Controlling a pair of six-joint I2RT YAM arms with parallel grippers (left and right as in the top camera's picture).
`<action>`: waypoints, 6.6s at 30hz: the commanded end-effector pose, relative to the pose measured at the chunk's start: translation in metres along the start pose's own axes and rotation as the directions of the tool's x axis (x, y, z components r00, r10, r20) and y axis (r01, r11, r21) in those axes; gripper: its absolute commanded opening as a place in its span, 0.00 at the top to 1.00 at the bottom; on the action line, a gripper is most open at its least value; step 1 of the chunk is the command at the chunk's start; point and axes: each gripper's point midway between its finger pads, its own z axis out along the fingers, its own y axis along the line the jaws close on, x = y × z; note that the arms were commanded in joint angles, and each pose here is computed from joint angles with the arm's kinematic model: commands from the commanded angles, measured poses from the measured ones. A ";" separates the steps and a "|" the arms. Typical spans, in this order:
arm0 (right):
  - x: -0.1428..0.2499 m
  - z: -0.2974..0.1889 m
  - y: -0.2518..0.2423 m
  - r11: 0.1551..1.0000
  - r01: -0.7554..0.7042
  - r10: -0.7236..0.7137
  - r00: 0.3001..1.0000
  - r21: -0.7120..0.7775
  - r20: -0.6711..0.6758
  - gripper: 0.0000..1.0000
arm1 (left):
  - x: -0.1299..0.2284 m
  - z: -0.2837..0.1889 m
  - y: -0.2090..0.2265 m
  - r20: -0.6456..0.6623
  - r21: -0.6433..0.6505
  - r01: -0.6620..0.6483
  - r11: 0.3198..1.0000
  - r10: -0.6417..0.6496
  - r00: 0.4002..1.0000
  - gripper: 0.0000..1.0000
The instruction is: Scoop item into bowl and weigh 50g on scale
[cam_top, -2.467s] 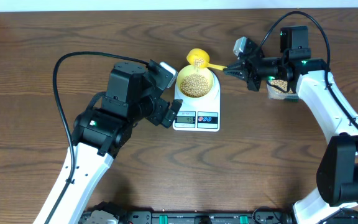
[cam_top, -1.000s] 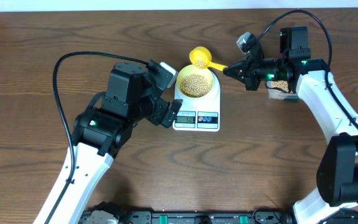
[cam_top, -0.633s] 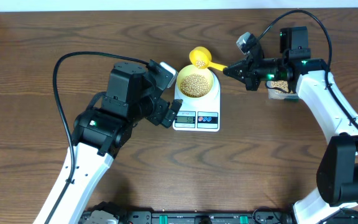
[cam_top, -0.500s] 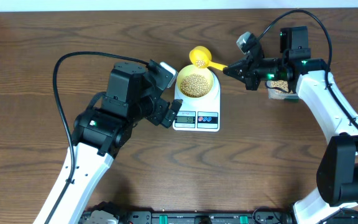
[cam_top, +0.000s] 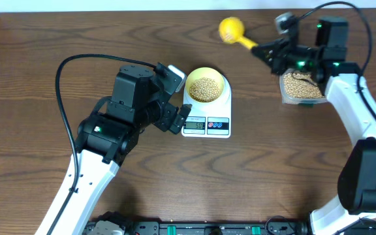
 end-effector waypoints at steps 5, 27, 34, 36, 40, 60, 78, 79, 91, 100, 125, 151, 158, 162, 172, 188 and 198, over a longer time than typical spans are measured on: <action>-0.021 -0.048 -0.023 0.956 -0.288 0.293 0.951 -0.060 0.094 0.99 | 0.003 0.002 -0.001 -0.005 0.013 -0.001 1.000 0.001 1.000 0.00; -0.006 -0.117 -0.094 0.866 -0.481 0.447 0.867 0.139 0.220 0.99 | 0.003 0.002 -0.001 -0.005 0.013 -0.001 1.000 0.001 1.000 0.00; 0.005 -0.126 -0.096 0.853 -0.490 0.455 0.867 0.179 0.205 0.99 | 0.003 0.002 -0.001 -0.005 0.013 -0.001 1.000 0.001 1.000 0.00; 0.006 -0.129 -0.095 0.855 -0.483 0.448 0.871 0.187 0.200 0.99 | 0.003 0.002 -0.001 -0.005 0.013 -0.001 1.000 0.001 1.000 0.00; 0.008 -0.138 -0.092 0.849 -0.490 0.453 0.868 0.201 0.204 0.99 | 0.003 0.002 -0.001 -0.005 0.013 -0.001 1.000 0.001 1.000 0.00; 0.055 -0.199 -0.064 0.740 -0.366 0.401 0.914 0.565 0.066 0.98 | 0.003 0.002 -0.001 -0.005 0.013 -0.001 1.000 0.001 1.000 0.00; 0.078 -0.202 -0.066 0.711 0.041 0.214 0.939 0.702 -0.270 0.99 | 0.003 0.002 -0.001 -0.005 0.013 -0.001 1.000 0.001 1.000 0.00; 0.077 -0.199 -0.065 0.715 0.053 0.204 0.938 0.697 -0.281 0.98 | 0.003 0.002 -0.001 -0.005 0.013 -0.001 1.000 0.001 1.000 0.00; 0.082 -0.188 -0.065 0.632 0.213 0.189 0.890 0.745 -0.415 0.99 | 0.003 0.002 -0.001 -0.005 0.013 -0.001 1.000 0.001 1.000 0.00; 0.084 -0.189 -0.065 0.580 0.023 0.321 0.912 0.814 -0.254 0.99 | 0.003 0.002 -0.001 -0.005 0.013 -0.001 1.000 0.001 1.000 0.00; 0.125 -0.156 -0.091 0.318 -0.490 0.714 0.687 0.811 0.136 0.99 | 0.003 0.002 -0.001 -0.005 0.013 -0.001 1.000 0.001 1.000 0.00; 0.127 -0.166 -0.089 0.394 -0.394 0.674 0.738 0.830 0.030 0.01 | 0.003 0.002 -0.001 -0.005 0.013 0.000 1.000 0.000 1.000 0.00; 0.095 -0.182 -0.084 0.486 -0.209 0.497 0.865 0.849 -0.071 0.01 | 0.003 0.002 -0.001 -0.005 0.013 0.000 1.000 0.000 1.000 0.00; 0.083 -0.205 -0.080 0.423 -0.143 0.441 0.895 0.895 -0.065 0.01 | 0.003 0.002 -0.001 -0.005 0.013 -0.001 1.000 0.001 1.000 0.00; 0.079 -0.207 -0.072 0.433 -0.148 0.429 0.901 0.889 -0.059 0.01 | 0.003 0.002 -0.001 -0.005 0.013 -0.001 1.000 0.001 1.000 0.00; 0.078 -0.202 -0.070 0.480 -0.114 0.404 0.909 0.870 -0.104 0.01 | 0.003 0.002 -0.001 -0.005 0.013 -0.001 1.000 0.001 1.000 0.00; 0.077 -0.202 -0.070 0.479 -0.114 0.403 0.909 0.870 -0.103 0.01 | 0.003 0.002 -0.001 -0.005 0.013 -0.001 1.000 0.001 1.000 0.00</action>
